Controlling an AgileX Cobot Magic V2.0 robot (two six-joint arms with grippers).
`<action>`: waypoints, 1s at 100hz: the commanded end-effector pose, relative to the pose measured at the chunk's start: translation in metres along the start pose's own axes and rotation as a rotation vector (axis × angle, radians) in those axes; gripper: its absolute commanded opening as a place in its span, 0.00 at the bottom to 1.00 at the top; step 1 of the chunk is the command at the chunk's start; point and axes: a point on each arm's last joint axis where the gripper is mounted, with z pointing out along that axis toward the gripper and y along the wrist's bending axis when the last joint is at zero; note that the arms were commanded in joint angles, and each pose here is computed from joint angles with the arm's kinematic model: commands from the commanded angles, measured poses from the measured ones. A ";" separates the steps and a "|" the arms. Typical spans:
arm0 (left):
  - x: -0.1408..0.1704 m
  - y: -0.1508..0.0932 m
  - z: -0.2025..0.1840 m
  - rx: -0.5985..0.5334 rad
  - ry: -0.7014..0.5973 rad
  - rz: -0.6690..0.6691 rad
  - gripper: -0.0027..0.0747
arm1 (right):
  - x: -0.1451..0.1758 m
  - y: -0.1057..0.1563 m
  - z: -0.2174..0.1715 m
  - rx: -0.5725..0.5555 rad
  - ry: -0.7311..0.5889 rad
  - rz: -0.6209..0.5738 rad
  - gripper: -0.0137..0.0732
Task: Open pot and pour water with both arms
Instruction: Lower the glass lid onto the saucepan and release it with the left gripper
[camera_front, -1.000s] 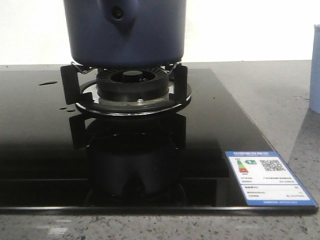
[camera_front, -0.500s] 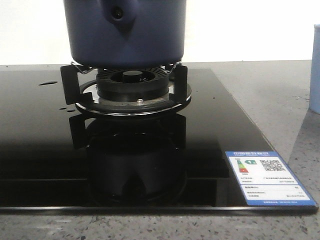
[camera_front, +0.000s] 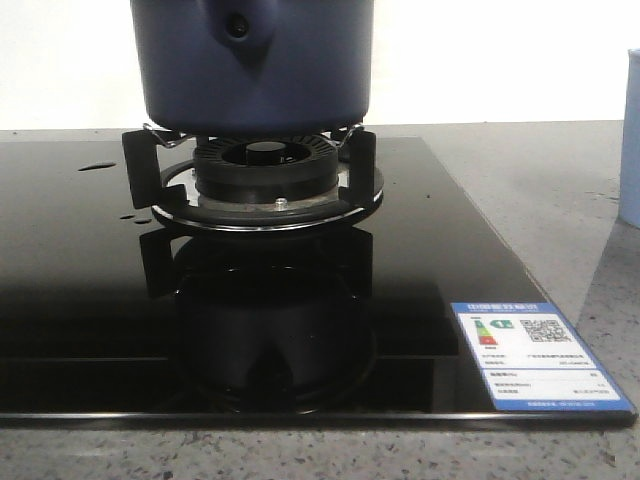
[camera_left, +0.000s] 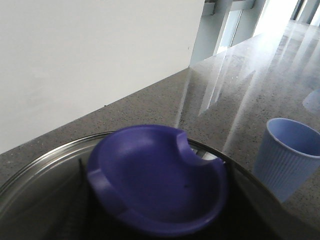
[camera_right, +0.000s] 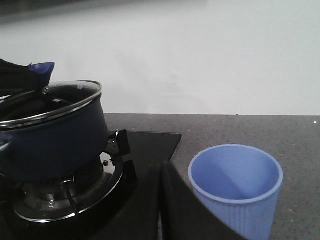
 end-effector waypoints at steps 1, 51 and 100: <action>-0.018 -0.006 -0.003 0.003 -0.069 -0.016 0.43 | -0.016 -0.002 -0.001 0.031 -0.076 -0.016 0.08; -0.024 -0.015 -0.010 0.042 -0.066 0.038 0.64 | -0.016 -0.001 -0.001 0.027 -0.070 -0.016 0.08; -0.059 -0.040 -0.044 0.025 -0.165 0.128 0.75 | -0.012 0.001 -0.001 -0.002 -0.030 -0.002 0.08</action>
